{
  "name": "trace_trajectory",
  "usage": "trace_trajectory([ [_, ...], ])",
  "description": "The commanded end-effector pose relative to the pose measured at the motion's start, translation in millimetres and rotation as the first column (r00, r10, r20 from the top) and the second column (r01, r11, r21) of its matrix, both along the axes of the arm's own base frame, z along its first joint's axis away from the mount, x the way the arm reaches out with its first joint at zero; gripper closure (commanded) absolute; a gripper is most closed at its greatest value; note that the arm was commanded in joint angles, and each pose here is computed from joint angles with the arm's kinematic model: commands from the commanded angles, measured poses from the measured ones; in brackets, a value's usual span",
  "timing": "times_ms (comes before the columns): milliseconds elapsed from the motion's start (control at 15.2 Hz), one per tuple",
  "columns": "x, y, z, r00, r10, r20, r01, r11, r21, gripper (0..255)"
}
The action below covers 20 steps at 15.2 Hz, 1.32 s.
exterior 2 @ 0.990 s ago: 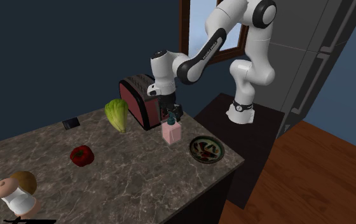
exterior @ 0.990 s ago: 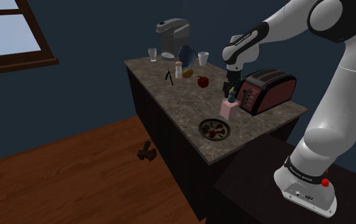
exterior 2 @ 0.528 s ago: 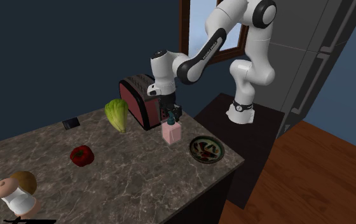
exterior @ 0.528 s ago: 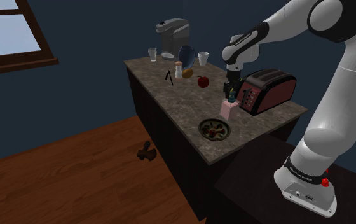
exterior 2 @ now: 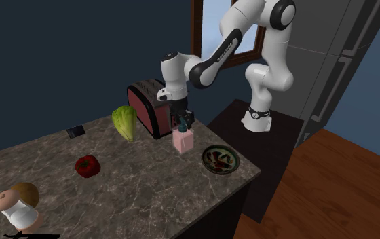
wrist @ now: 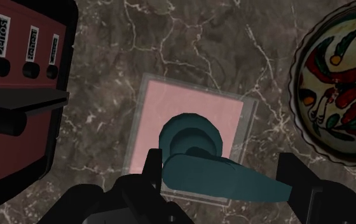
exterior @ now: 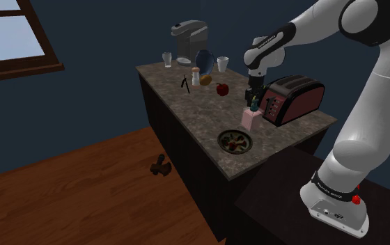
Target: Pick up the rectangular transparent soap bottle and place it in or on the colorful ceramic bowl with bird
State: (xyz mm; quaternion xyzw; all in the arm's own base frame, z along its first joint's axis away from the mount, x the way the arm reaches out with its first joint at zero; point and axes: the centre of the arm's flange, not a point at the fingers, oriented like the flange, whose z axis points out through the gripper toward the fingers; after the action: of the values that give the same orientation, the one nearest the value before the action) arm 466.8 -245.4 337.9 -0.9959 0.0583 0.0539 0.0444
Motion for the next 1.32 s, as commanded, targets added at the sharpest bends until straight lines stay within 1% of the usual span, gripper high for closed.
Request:
trace_trajectory([
  [0, 0.5, -0.4, 9.6, 1.000, 0.000, 0.000, 0.000, 1.000, 0.000, 255],
  [1254, 0.5, -0.4, 109.9, 1.000, 0.000, 0.000, 0.000, 1.000, 0.000, 255],
])
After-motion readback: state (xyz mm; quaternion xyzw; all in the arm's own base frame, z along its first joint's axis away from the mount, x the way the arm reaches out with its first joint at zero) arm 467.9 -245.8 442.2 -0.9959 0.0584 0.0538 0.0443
